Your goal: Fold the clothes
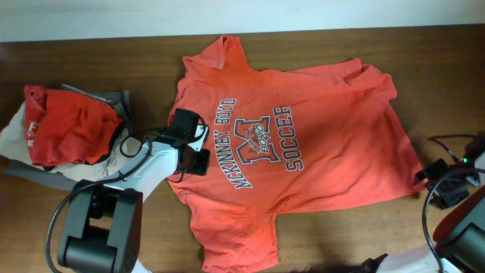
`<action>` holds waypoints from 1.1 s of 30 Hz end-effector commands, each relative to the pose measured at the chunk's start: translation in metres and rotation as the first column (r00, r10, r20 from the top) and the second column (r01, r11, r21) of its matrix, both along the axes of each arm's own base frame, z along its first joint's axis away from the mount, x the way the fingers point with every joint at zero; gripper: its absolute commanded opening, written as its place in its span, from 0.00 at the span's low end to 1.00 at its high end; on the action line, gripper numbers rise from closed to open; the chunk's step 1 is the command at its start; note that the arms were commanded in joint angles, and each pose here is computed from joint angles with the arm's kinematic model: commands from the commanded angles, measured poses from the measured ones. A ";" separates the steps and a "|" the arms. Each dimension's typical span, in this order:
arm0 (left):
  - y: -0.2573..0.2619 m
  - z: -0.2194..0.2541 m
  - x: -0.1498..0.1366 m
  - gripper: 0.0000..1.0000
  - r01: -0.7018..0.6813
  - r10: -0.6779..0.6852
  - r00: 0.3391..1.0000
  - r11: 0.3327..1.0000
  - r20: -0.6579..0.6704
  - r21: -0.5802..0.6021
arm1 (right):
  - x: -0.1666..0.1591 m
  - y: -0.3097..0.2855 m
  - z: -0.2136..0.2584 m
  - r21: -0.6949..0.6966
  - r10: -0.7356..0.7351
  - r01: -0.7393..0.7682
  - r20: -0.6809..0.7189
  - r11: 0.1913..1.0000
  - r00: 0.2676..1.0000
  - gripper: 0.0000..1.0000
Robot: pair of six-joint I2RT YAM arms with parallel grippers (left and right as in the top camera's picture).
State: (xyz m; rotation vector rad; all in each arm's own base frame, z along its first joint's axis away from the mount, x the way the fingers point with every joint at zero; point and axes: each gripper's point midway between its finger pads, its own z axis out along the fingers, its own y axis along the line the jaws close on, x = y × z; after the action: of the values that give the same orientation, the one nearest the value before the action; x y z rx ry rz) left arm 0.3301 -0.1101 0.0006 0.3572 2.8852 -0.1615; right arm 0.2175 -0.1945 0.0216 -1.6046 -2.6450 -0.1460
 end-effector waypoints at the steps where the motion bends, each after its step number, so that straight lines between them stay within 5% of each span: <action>1: -0.006 -0.008 -0.004 0.37 0.007 -0.008 0.999 0.999 -0.037 -0.032 | 0.001 0.007 -0.009 0.038 -0.023 0.021 0.032 0.999 0.999 0.58; 7: -0.006 -0.008 -0.004 0.37 0.007 -0.008 0.999 0.999 -0.038 -0.031 | 0.015 0.008 -0.018 0.041 -0.045 0.041 0.111 0.998 0.993 0.56; 15: -0.006 -0.008 -0.004 0.37 0.007 -0.008 0.999 0.999 -0.038 -0.031 | 0.039 -0.005 0.001 -0.020 0.011 -0.006 0.236 1.000 0.972 0.13; 22: -0.006 -0.008 -0.004 0.37 0.007 -0.008 0.999 0.999 -0.037 -0.031 | 0.055 -0.011 0.073 -0.150 0.107 -0.051 0.389 0.987 0.915 0.08; 26: -0.006 -0.008 -0.003 0.37 0.007 -0.008 0.999 0.999 -0.033 -0.032 | -0.002 -0.028 0.104 -0.326 -0.073 0.146 0.226 0.934 0.972 0.08; 33: -0.007 -0.007 -0.001 0.37 0.007 -0.008 1.000 0.999 -0.023 -0.035 | -0.020 -0.020 0.101 -0.317 -0.102 0.146 0.152 0.937 0.983 0.11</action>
State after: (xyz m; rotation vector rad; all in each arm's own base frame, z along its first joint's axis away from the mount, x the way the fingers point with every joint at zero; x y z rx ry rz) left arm 0.3310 -0.1139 0.0009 0.3609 2.8791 -0.1898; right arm 0.2097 -0.2035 0.1191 -1.8637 -2.8573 0.0537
